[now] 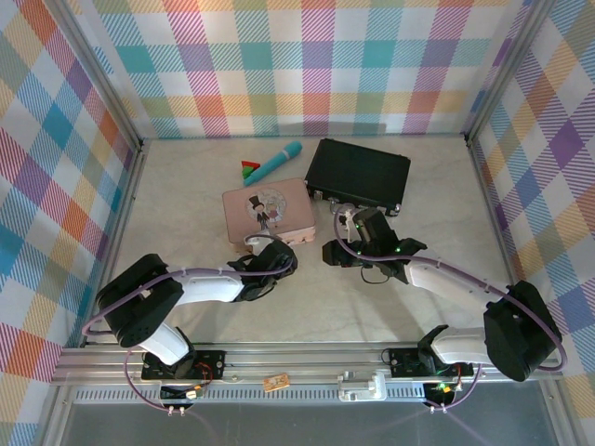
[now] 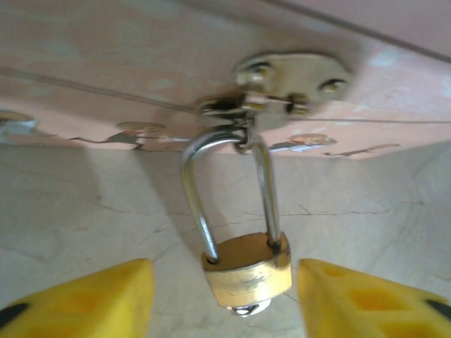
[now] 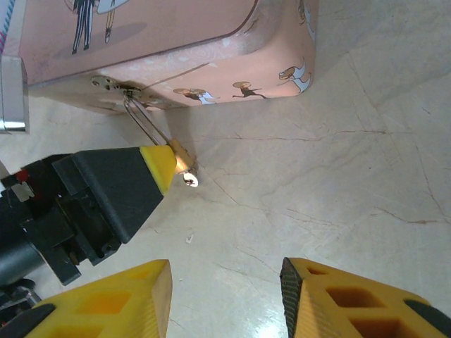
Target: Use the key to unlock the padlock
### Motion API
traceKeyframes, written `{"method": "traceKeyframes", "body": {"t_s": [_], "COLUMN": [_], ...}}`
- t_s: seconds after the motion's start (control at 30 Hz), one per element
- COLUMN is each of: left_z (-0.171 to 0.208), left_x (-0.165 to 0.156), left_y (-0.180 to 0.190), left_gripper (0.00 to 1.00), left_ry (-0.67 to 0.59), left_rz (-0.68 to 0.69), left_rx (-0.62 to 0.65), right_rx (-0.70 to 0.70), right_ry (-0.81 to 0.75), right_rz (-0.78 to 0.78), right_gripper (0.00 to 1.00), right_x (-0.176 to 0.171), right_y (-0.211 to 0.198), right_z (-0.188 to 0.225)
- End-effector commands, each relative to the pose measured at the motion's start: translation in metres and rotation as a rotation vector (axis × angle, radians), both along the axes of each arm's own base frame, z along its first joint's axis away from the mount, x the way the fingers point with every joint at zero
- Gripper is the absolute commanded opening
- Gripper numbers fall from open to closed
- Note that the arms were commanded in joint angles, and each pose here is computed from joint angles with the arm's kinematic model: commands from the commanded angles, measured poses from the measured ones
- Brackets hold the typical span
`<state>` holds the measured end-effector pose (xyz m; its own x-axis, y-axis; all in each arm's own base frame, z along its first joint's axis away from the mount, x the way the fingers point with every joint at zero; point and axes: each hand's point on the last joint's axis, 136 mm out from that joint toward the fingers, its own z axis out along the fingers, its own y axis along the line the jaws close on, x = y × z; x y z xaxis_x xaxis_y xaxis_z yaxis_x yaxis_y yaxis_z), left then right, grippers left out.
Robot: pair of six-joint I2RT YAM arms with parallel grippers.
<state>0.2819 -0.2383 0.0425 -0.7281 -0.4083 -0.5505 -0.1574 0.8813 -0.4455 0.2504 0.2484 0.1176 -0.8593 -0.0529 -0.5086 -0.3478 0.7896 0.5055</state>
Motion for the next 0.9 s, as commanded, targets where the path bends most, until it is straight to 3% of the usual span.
{"method": "traceKeyframes", "body": {"t_s": [0.0, 0.17, 0.27, 0.4, 0.57, 0.77, 0.87], "left_z": [0.016, 0.048, 0.065, 0.078, 0.081, 0.072, 0.056], "left_x": [-0.002, -0.006, -0.007, -0.008, -0.006, -0.001, 0.004], "left_y": [0.025, 0.055, 0.074, 0.097, 0.107, 0.069, 0.056], "left_gripper": [0.63, 0.75, 0.82, 0.84, 0.82, 0.74, 0.69], "left_ry": [-0.013, -0.089, -0.137, -0.171, -0.192, -0.171, -0.131], "left_rz": [0.073, 0.157, 0.198, 0.24, 0.224, 0.017, -0.011], "left_rx": [0.045, -0.018, -0.074, -0.122, -0.181, -0.201, -0.199], "right_rx": [-0.045, -0.114, -0.17, -0.242, -0.312, -0.265, -0.263], "right_ry": [-0.056, -0.104, -0.128, -0.137, -0.138, -0.131, -0.135], "right_rz": [0.049, 0.14, 0.203, 0.298, 0.331, 0.213, 0.124], "right_gripper": [0.46, 0.47, 0.52, 0.62, 0.62, 0.65, 0.67], "right_x": [0.003, -0.001, -0.001, 0.0, 0.005, 0.012, 0.014], "right_y": [0.008, 0.028, 0.044, 0.068, 0.09, 0.088, 0.072], "right_z": [0.006, 0.001, -0.004, -0.012, -0.026, -0.025, -0.024]}}
